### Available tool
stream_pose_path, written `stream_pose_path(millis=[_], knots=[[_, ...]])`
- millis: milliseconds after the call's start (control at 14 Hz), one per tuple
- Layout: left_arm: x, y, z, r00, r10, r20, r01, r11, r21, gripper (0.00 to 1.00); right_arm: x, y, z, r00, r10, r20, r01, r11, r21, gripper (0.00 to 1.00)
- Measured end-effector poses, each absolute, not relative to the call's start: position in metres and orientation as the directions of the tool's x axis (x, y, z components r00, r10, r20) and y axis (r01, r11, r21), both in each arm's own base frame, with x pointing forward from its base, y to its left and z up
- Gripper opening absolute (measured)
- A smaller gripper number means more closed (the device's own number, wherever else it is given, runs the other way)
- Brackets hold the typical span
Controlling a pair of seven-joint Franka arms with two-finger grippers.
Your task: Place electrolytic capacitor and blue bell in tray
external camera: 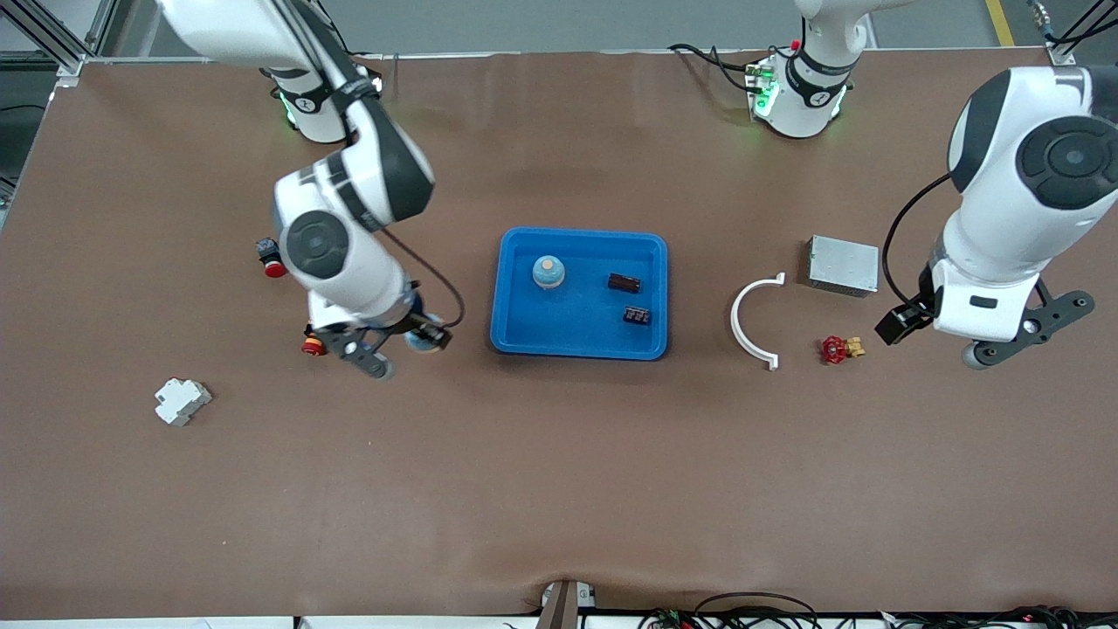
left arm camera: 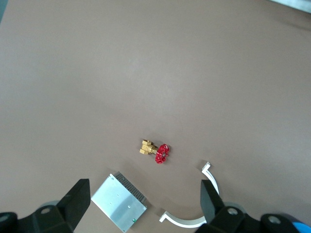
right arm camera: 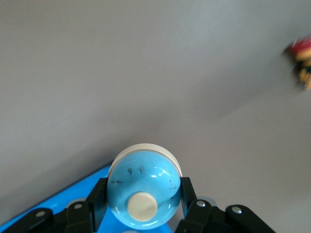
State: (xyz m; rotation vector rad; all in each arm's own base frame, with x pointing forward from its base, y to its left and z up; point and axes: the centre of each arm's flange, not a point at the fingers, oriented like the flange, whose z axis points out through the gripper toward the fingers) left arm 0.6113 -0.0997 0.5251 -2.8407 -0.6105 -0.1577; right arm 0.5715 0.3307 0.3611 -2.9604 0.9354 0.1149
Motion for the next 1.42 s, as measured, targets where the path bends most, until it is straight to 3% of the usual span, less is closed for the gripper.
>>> stream_pose_path(millis=[570, 926, 1425], knots=[[0.582, -0.087, 0.592, 0.983, 0.144, 0.112, 0.165, -0.964, -0.208, 1.00, 0.512, 0.420, 0.353, 0.738, -0.671, -0.071, -0.674, -0.739, -0.024, 0.64], [0.548, -0.058, 0.629, 0.998, 0.054, 0.026, 0.057, -0.988, -0.146, 1.00, 0.509, 0.440, 0.305, 0.702, -0.709, -0.062, -0.712, -0.699, -0.063, 0.64], [0.513, -0.044, 0.648, 1.000, 0.011, -0.008, 0.011, -0.999, -0.030, 1.00, 0.509, 0.442, 0.238, 0.684, -0.728, -0.041, -0.729, -0.683, -0.033, 0.64]])
